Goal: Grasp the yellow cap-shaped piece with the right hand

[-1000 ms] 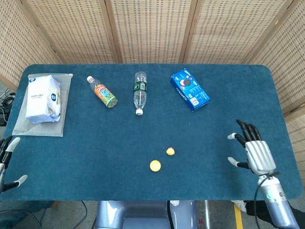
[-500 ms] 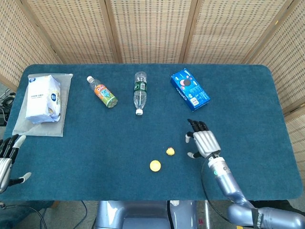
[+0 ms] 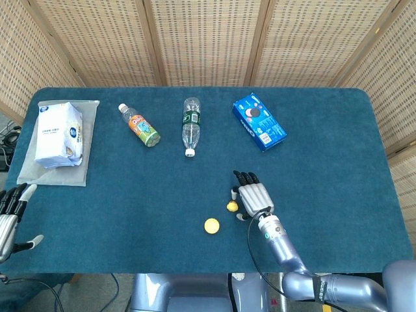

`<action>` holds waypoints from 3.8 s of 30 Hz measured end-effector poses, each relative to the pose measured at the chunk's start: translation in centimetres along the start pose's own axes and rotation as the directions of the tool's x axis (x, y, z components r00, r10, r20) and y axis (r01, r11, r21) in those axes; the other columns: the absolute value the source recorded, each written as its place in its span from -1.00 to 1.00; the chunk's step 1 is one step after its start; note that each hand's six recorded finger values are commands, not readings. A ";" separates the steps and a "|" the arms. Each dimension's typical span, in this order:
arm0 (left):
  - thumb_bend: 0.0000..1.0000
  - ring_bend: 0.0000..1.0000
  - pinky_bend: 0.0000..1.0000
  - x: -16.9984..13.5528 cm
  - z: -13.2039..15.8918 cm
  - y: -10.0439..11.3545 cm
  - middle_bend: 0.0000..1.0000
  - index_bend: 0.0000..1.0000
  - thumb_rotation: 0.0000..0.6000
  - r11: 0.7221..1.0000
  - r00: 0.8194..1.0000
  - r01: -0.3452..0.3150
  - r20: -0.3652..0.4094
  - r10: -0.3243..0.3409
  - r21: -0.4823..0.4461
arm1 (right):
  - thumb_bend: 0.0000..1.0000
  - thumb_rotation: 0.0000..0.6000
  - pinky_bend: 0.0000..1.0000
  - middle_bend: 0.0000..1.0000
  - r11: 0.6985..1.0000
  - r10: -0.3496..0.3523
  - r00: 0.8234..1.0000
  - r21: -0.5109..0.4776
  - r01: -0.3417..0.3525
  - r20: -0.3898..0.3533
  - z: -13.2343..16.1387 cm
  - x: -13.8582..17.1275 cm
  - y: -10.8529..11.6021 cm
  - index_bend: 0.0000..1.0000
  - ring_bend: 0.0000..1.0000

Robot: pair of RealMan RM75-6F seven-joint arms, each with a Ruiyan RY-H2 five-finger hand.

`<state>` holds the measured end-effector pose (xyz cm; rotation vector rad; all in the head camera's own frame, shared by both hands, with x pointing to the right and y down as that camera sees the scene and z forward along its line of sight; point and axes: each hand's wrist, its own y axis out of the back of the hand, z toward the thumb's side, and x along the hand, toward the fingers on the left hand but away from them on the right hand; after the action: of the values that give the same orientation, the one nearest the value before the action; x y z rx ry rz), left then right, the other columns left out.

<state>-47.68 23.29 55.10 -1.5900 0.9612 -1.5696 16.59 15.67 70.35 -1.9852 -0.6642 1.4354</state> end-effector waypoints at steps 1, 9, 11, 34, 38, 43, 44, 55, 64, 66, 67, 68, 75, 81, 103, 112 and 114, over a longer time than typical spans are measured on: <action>-1.00 -1.00 -1.00 0.0 0.0 0.0 -1.00 -1.00 1.00 1.000 1.000 0.001 0.001 -0.001 0.000 | -0.72 1.00 -1.00 -1.00 1.000 0.002 1.000 0.004 -0.002 0.004 0.0 -0.1 -0.1 -0.11 -1.00; -1.00 -1.00 -1.00 0.0 0.1 -0.1 -1.00 -1.00 1.00 1.000 1.000 0.005 0.003 -0.005 0.000 | -0.66 1.00 -1.00 -1.00 0.998 0.015 1.000 0.054 -0.017 0.021 0.0 -0.9 -0.9 -0.11 -1.00; -1.00 -1.00 -1.00 0.0 0.2 -0.2 -1.00 -1.00 1.00 1.000 1.000 0.009 0.008 -0.009 0.001 | -0.66 1.00 -1.00 -1.00 0.998 0.017 1.000 0.066 -0.019 0.026 -0.1 -1.1 -1.2 -0.11 -1.00; -1.00 -1.00 -1.00 0.2 0.3 -0.4 -1.00 -1.00 1.00 1.000 1.000 0.019 0.010 -0.019 0.004 | -0.45 1.00 -1.00 -1.00 0.999 0.020 1.000 0.035 -0.020 0.014 0.9 -1.3 -1.0 0.10 -1.00; -1.00 -1.00 -1.00 0.2 0.4 -0.6 -1.00 -1.00 1.00 1.000 1.000 0.022 0.013 -0.023 0.008 | -0.44 1.00 -1.00 -1.00 1.000 0.015 1.000 0.013 -0.015 -0.026 1.8 -0.5 -0.2 0.11 -1.00; -1.00 -1.00 -1.00 0.1 0.7 -0.6 -1.00 -1.00 1.00 1.000 1.000 0.022 0.021 -0.022 0.011 | -0.44 1.00 -1.00 -1.00 1.000 0.007 0.992 -0.005 -0.007 -0.125 4.2 1.3 1.3 0.11 -1.00; -1.00 -1.00 -1.00 0.1 0.7 -0.6 -1.00 -1.00 1.00 1.000 1.000 0.021 0.022 -0.021 0.011 | -0.44 1.00 -1.00 -1.00 1.000 0.007 0.990 -0.007 -0.008 -0.143 4.7 1.7 1.5 0.11 -1.00; -1.00 -1.00 -1.00 0.0 0.7 -0.4 -1.00 -1.00 1.00 1.000 1.000 0.017 0.025 -0.017 0.005 | -0.44 1.00 -1.00 -1.00 0.999 0.041 0.971 0.035 -0.033 -0.236 7.8 3.7 0.3 0.10 -1.00; -1.00 -1.00 -1.00 0.0 0.6 -0.4 -1.00 -1.00 1.00 1.000 0.999 0.021 0.025 -0.021 0.001 | -0.44 1.00 -1.00 -1.00 0.995 0.054 0.979 0.093 -0.036 -0.196 8.2 2.3 -1.5 0.10 -1.00; -1.00 -1.00 -1.00 0.0 0.6 -0.4 -1.00 -1.00 1.00 1.000 0.999 0.022 0.025 -0.022 -0.001 | -0.44 1.00 -1.00 -1.00 0.993 0.060 0.982 0.107 -0.041 -0.180 7.9 2.0 -1.8 0.10 -1.00; -1.00 -1.00 -1.00 0.0 0.6 -0.4 -1.00 -1.00 1.00 1.000 0.999 0.022 0.024 -0.022 -0.002 | -0.44 1.00 -1.00 -1.00 0.993 0.062 0.983 0.112 -0.043 -0.174 7.8 1.9 -1.9 0.11 -1.00; -1.00 -1.00 -1.00 0.0 0.6 -0.4 -1.00 -1.00 1.00 1.000 0.999 0.022 0.024 -0.022 -0.004 | -0.44 1.00 -1.00 -1.00 0.992 0.064 0.984 0.116 -0.045 -0.169 7.7 1.8 -1.9 0.11 -1.00; -1.00 -1.00 -1.00 0.0 0.6 -0.4 -1.00 -1.00 1.00 1.000 0.999 0.022 0.026 -0.022 -0.006 | -0.50 1.00 -1.00 -1.00 0.991 0.066 0.985 0.122 -0.047 -0.158 7.3 1.7 -2.0 0.02 -1.00; -1.00 -1.00 -1.00 0.0 0.6 -0.4 -1.00 -1.00 1.00 1.000 0.999 0.023 0.027 -0.023 -0.007 | -1.00 1.00 -1.00 -1.00 0.987 0.080 0.981 0.151 -0.053 -0.179 7.3 2.1 -2.0 -0.68 -1.00; -1.00 -1.00 -1.00 -0.5 0.5 0.2 -1.00 -1.00 1.00 1.000 0.999 -0.007 0.038 0.008 -0.026 | -1.00 1.00 -1.00 -1.00 0.982 -0.186 0.969 -0.001 0.188 -0.165 0.1 7.5 5.2 -1.00 -1.00; -1.00 -1.00 -1.00 -0.7 1.3 -0.3 -1.00 -1.00 1.00 1.000 0.996 -0.024 0.080 0.025 -0.013 | -1.00 1.00 -1.00 -1.00 0.945 -0.320 0.946 -0.053 0.322 0.053 -14.5 13.2 5.1 -1.00 -1.00; -1.00 -1.00 -1.00 -0.8 1.6 -0.5 -1.00 -1.00 1.00 1.000 0.996 -0.025 0.086 0.025 -0.001 | -1.00 1.00 -1.00 -1.00 0.937 -0.346 0.935 -0.026 0.348 0.074 -16.6 14.7 5.6 -1.00 -1.00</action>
<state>-46.10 24.18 55.07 -1.6261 0.9314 -1.4722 36.99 19.11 60.67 -1.7438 -1.0242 1.2841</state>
